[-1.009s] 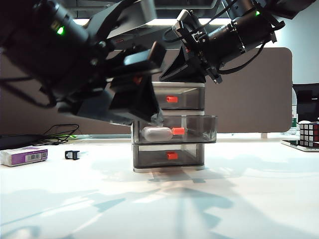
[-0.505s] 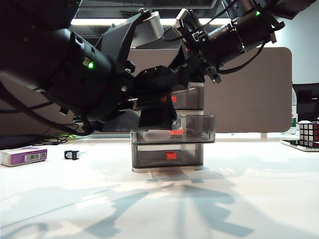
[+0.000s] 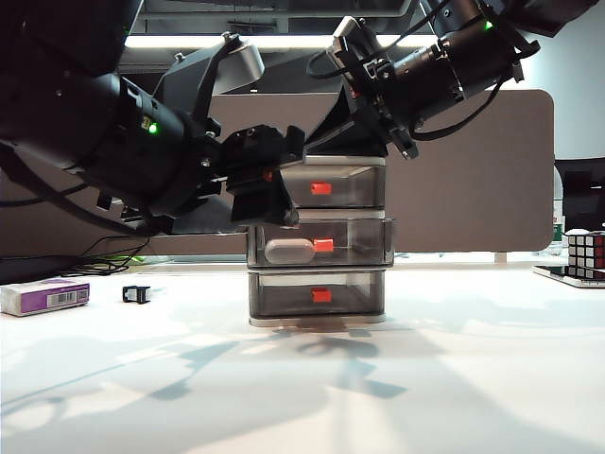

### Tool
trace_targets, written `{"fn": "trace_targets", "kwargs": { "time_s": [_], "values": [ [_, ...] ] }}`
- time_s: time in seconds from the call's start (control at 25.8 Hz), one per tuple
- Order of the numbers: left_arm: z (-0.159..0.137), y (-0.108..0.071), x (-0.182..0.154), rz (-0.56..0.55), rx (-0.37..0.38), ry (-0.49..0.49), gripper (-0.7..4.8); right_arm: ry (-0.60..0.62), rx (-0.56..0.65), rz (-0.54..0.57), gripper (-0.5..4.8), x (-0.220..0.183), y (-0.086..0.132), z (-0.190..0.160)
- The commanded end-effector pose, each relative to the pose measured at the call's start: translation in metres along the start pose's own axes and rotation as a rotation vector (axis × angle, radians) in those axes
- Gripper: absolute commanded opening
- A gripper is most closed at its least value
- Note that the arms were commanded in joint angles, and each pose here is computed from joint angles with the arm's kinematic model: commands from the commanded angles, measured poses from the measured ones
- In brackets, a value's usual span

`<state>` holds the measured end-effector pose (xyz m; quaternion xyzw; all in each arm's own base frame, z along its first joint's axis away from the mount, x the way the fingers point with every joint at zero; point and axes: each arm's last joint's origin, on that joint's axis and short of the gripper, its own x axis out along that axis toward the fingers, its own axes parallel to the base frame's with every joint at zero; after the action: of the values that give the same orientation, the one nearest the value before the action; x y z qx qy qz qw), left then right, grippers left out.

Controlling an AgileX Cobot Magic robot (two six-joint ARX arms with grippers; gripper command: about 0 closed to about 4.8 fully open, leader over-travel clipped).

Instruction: Open the second layer of the drawer on the table, pick up the earphone case on the table and put it in, and finally close the drawer.

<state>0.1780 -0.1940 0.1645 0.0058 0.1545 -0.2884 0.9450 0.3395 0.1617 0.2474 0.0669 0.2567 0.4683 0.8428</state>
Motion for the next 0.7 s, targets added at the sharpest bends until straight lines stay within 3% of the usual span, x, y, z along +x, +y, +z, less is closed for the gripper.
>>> {"fn": "trace_targets", "kwargs": {
  "time_s": [0.04,0.23,0.54,0.7],
  "values": [
    [0.005,0.006,0.002,-0.015,-0.012,-0.029,2.63,0.087,0.072,-0.003,-0.05,0.005,-0.003,-0.016],
    [0.01,0.018,0.004,0.006,-0.01,-0.045,2.36,0.086,0.07,-0.003,-0.05,0.005,-0.003,-0.016],
    [-0.001,0.013,-0.006,0.004,0.077,0.123,2.37,0.086,0.063,-0.003,-0.05,0.005,-0.003,-0.016],
    [0.004,0.006,-0.014,-0.062,0.087,0.115,2.36,0.086,0.062,-0.003,-0.05,0.005,-0.003,-0.016]
  ]
}}
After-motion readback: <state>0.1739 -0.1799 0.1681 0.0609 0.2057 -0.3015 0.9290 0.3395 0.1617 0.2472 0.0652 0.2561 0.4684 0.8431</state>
